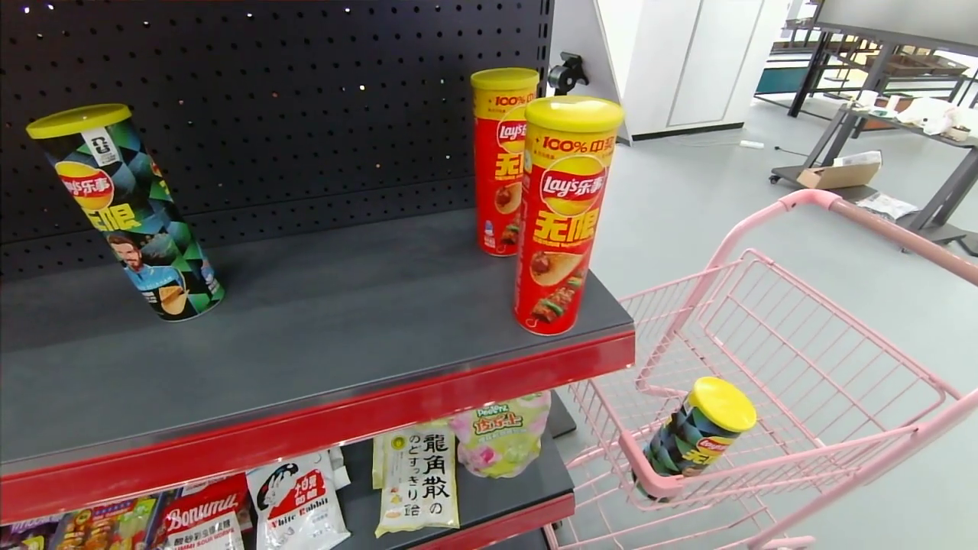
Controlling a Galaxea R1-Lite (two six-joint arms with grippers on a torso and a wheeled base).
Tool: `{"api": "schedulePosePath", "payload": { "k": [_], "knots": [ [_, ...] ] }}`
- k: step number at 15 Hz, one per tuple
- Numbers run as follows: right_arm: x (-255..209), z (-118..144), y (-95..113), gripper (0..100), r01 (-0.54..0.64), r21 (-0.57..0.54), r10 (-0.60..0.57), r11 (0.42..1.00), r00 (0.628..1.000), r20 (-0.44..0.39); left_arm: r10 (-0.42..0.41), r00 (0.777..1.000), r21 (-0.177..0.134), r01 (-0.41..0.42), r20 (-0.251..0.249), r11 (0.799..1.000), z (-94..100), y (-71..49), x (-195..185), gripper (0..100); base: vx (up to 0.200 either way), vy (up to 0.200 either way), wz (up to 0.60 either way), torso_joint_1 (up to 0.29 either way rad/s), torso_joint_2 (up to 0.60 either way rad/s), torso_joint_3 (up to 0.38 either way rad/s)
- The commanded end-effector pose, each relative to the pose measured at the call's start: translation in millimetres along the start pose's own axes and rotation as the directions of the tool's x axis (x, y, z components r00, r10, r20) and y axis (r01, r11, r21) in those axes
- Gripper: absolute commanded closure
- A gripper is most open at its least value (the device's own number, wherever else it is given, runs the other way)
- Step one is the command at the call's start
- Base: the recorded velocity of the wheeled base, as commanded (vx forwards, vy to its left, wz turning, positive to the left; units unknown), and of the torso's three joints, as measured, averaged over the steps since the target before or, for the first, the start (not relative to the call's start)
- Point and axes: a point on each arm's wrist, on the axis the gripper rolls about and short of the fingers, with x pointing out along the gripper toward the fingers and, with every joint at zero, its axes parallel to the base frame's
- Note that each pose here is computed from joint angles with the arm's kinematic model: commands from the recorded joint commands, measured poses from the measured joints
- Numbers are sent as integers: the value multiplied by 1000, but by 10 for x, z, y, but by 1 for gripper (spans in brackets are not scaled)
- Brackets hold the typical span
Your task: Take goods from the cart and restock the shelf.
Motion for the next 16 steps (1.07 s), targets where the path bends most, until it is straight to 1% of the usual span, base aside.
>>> {"api": "schedulePosePath", "payload": {
  "k": [1, 2, 3, 4, 5, 6, 8, 9, 11, 12, 13, 14, 16],
  "knots": [
    [198, 1023, -12, 0, -41, 78, 43, 996, 999, -21, 0, 1000, 0, 0, 0, 1000, 0, 0, 0, 0, 0, 0, 0, 0, 0, 0],
    [240, 1111, -14, 0, -40, 99, 43, 994, 999, -26, 0, 1000, 0, 0, 0, 1000, 0, 0, 0, 0, 0, 0, 0, 0, 0, 0],
    [710, 1580, -3, 0, -91, 199, 114, 976, 988, -107, 0, 1000, 1, 0, 0, 1000, 0, 0, 0, 0, 0, 0, 0, 0, 0, 0],
    [954, 1444, 20, 0, -112, 166, 148, 980, 965, -218, 0, 1000, 1, 0, 0, 1000, 0, 0, 0, 0, 0, 0, 0, 0, 0, 0],
    [1095, 1295, 23, 0, -100, 161, 143, 982, 947, -287, 0, 1000, 0, 0, 0, 1000, 0, 0, 0, 0, 0, 0, 0, 0, 0, 0],
    [1352, 918, 58, 0, -104, 166, 161, 981, 908, -387, 1, 1000, 0, -1, 0, 1000, 0, 0, 0, 0, 0, 0, 0, 0, 0, 0],
    [1490, 403, 157, 0, -153, 178, 221, 972, 849, -480, 0, 1000, 1, 0, 0, 1000, 0, 0, 0, 0, 0, 0, 0, 0, 0, 0],
    [1536, 224, 170, 0, -150, 181, 223, 972, 831, -510, 0, 1000, 0, 0, 0, 1000, 0, 0, 0, 0, 0, 0, 0, 0, 0, 0],
    [1579, 26, 216, 0, -166, 187, 244, 968, 796, -555, 0, 1000, 0, 0, 0, 1000, 0, 0, 0, 0, 0, 0, 0, 0, 0, 0],
    [1602, 14, 233, 0, -169, 191, 249, 967, 791, -558, 0, 1000, 0, 0, 0, 1000, 0, 0, 0, 0, 0, 0, 0, 0, 0, 0],
    [1641, -28, 260, 0, -170, 205, 259, 964, 773, -579, 0, 1000, 0, 0, 0, 1000, 0, 0, 0, 0, 0, 0, 0, 0, 0, 0],
    [1681, -46, 272, 0, -169, 206, 260, 964, 764, -590, 0, 1000, 1, 0, 0, 1000, 0, 0, 0, 0, 0, 0, 0, 0, 0, 0],
    [1809, -57, 294, 0, -161, 211, 258, 964, 759, -598, 0, 1000, 1, 0, 0, 1000, 0, 0, 0, 0, 0, 0, 0, 0, 0, 0]
  ]
}}
